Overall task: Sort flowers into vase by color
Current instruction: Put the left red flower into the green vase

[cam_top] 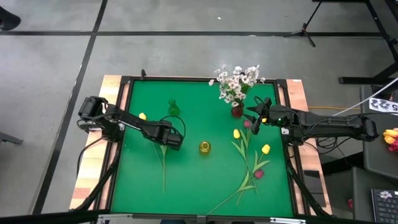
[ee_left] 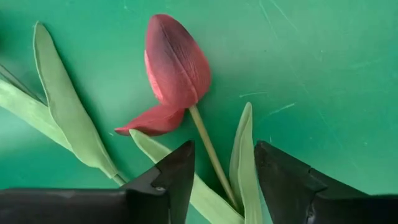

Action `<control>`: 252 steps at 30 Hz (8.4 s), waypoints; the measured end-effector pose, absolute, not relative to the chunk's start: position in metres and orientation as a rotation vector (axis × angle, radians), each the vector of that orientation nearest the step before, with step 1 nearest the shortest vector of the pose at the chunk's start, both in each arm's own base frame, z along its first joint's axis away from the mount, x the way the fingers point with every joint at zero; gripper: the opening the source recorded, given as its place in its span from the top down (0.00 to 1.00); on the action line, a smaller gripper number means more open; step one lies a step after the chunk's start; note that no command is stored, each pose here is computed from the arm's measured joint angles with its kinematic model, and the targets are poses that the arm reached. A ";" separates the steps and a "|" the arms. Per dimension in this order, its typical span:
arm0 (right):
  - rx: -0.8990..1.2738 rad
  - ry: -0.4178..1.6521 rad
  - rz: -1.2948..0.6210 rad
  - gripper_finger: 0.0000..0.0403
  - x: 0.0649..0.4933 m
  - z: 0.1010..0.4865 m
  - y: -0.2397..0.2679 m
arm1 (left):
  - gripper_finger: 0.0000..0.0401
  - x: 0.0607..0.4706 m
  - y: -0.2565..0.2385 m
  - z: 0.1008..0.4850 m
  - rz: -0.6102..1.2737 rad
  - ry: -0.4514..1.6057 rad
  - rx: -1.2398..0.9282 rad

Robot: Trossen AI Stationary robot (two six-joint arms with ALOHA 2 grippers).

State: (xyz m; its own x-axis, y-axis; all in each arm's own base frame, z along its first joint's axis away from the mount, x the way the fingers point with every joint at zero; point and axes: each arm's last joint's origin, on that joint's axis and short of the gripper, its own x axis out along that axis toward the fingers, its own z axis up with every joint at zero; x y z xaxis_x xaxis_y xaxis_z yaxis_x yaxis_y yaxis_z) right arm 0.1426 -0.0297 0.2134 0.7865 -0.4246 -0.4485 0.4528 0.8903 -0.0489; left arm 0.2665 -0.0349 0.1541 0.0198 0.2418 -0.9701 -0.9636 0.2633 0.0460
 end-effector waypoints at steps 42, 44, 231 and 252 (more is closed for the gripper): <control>0.126 0.451 -0.411 0.56 0.144 0.214 -0.028 | 0.99 0.274 -0.028 0.141 1.096 1.197 -0.804; 0.137 0.431 -0.373 0.56 0.145 0.216 -0.027 | 0.99 0.274 -0.027 0.145 1.081 1.188 -0.787; 0.056 0.007 -0.233 0.97 0.465 0.247 -0.128 | 0.47 0.141 0.006 0.366 1.282 0.284 0.267; 0.057 0.052 -0.225 0.58 0.465 0.243 -0.127 | 0.47 0.141 0.006 0.366 1.284 0.274 0.254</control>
